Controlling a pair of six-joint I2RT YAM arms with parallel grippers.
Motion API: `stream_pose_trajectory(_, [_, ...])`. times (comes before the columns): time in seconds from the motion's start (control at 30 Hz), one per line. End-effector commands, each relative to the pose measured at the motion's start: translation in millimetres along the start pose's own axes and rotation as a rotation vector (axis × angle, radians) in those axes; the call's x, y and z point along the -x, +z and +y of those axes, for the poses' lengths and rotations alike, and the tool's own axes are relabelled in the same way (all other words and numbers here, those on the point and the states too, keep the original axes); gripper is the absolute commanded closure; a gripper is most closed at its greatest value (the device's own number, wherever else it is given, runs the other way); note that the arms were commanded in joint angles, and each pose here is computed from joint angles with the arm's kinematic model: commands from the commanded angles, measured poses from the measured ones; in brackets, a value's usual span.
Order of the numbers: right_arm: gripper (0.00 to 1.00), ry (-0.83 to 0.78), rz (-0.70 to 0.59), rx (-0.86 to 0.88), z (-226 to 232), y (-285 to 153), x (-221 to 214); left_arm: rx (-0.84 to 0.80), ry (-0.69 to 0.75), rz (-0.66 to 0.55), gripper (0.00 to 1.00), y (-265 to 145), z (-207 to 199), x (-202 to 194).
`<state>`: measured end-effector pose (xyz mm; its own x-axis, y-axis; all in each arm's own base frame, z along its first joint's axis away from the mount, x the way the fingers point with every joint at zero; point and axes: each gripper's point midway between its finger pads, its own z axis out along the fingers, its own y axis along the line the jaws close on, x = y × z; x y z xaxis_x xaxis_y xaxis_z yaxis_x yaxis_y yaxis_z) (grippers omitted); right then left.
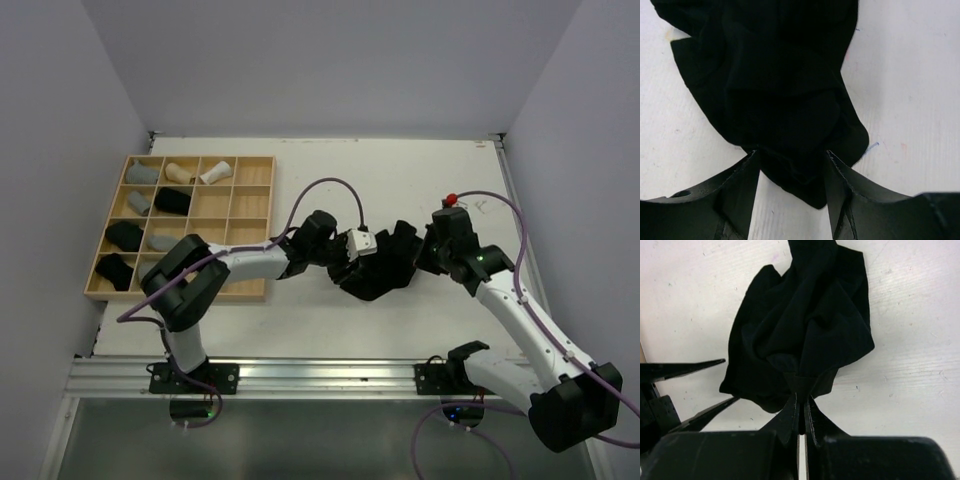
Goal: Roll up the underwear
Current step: Flatten the underwear
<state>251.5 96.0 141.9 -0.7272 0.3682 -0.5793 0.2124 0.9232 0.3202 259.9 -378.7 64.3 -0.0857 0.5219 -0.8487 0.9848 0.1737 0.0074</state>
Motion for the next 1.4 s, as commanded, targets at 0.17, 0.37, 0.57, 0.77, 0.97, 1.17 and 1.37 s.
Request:
stream_pose_trajectory(0.17, [1.00,0.027,-0.016,-0.037,-12,-14,-1,0.026,-0.090,-0.058,0.66,38,27,24])
stream_pose_trajectory(0.37, [1.00,0.010,0.009,-0.072,-20,-17,-8,0.055,-0.317,-0.215,1.00,-9,66,44])
stream_pose_trajectory(0.57, [1.00,0.013,0.064,-0.085,-25,-6,-24,0.218,-0.535,-0.195,1.00,-37,130,15])
stream_pose_trajectory(0.77, [1.00,0.017,0.062,-0.068,-19,-1,-21,0.200,-0.531,-0.169,0.47,-50,129,13])
stream_pose_trajectory(0.97, [1.00,0.014,0.075,-0.070,-18,6,-22,0.070,-0.507,-0.044,0.50,-65,82,-9])
stream_pose_trajectory(1.17, [1.00,0.021,0.063,-0.083,-20,7,-20,-0.058,-0.626,0.052,0.49,-61,38,-41])
stream_pose_trajectory(1.37, [1.00,0.002,0.094,-0.073,-17,11,-24,-0.017,-0.528,0.022,0.46,-58,23,-19])
